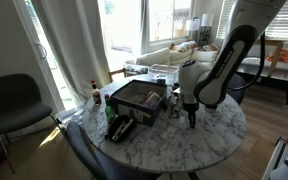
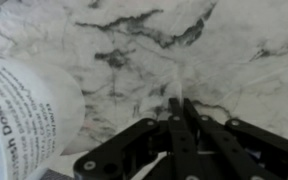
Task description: Pick up a measuring cup on the table near the clear frost cold cup and move it backwards next to the glasses pouch
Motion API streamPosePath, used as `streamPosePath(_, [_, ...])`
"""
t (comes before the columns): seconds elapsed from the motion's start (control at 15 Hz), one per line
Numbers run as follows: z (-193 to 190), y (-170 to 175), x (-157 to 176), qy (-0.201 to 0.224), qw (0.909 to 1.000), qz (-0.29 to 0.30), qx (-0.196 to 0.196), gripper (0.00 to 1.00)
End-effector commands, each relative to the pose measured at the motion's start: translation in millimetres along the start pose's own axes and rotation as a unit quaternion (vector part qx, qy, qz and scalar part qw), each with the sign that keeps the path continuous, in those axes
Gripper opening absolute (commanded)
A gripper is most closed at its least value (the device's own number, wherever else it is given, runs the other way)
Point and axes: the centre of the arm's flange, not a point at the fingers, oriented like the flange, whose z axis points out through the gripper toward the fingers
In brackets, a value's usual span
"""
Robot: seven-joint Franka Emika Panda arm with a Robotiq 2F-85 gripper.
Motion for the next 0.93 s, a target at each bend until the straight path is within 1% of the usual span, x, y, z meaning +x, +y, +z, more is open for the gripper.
streamPosePath(0.0, [-0.7,-11.6,-1.1,0.004,1.0000,-0.003,0.006,0.02])
streamPosePath(0.33, [-32.1,-54.3,4.5,0.020,0.9990,-0.038,0.009,0.02])
streamPosePath(0.67, [-76.9,-109.8,21.9,0.049,0.9979,-0.041,0.010,0.02])
streamPosePath(0.73, [-84.3,-117.8,29.0,0.055,0.9979,-0.033,0.007,0.02])
streamPosePath(0.87, [-102.0,-134.9,40.2,0.065,0.9975,-0.024,0.013,0.02])
